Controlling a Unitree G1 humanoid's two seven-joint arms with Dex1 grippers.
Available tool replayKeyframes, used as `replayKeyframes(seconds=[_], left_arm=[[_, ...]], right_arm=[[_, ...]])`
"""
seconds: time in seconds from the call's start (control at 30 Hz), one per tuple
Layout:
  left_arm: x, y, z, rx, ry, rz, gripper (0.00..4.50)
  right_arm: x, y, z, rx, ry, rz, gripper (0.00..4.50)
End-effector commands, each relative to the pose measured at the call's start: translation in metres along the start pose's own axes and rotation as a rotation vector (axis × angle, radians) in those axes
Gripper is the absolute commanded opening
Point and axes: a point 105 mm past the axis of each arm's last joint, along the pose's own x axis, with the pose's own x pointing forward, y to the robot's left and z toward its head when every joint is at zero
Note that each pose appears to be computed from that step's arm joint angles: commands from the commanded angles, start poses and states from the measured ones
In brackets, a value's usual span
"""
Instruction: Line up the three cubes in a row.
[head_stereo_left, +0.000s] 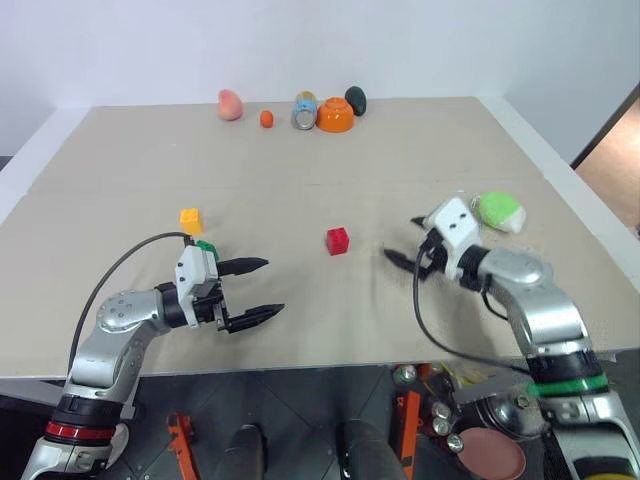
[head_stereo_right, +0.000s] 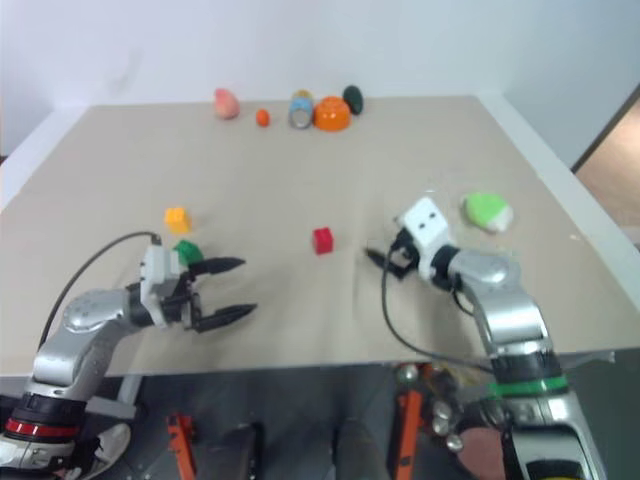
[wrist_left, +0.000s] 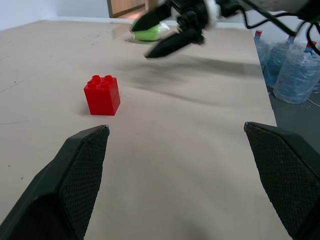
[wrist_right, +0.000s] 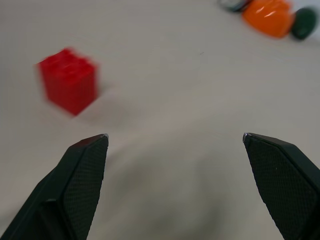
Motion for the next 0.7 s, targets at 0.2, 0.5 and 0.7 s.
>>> replayKeyframes(seconds=[0.2,0.5,0.7], left_arm=[[0.002,0.002,0.007,0.030,-0.015,-0.008,4.50],[0.005,0.000,0.008,0.027,-0.027,0.003,4.50],[0.004,0.003,0.007,0.032,-0.025,0.039,4.50]], right_arm=[[0.020,0.032,0.022,0.010,-0.013,-0.012,4.46],[0.029,0.013,0.013,0.127,0.065,-0.174,4.46],[0.038,0.024,0.019,0.193,0.067,-0.142,4.46]])
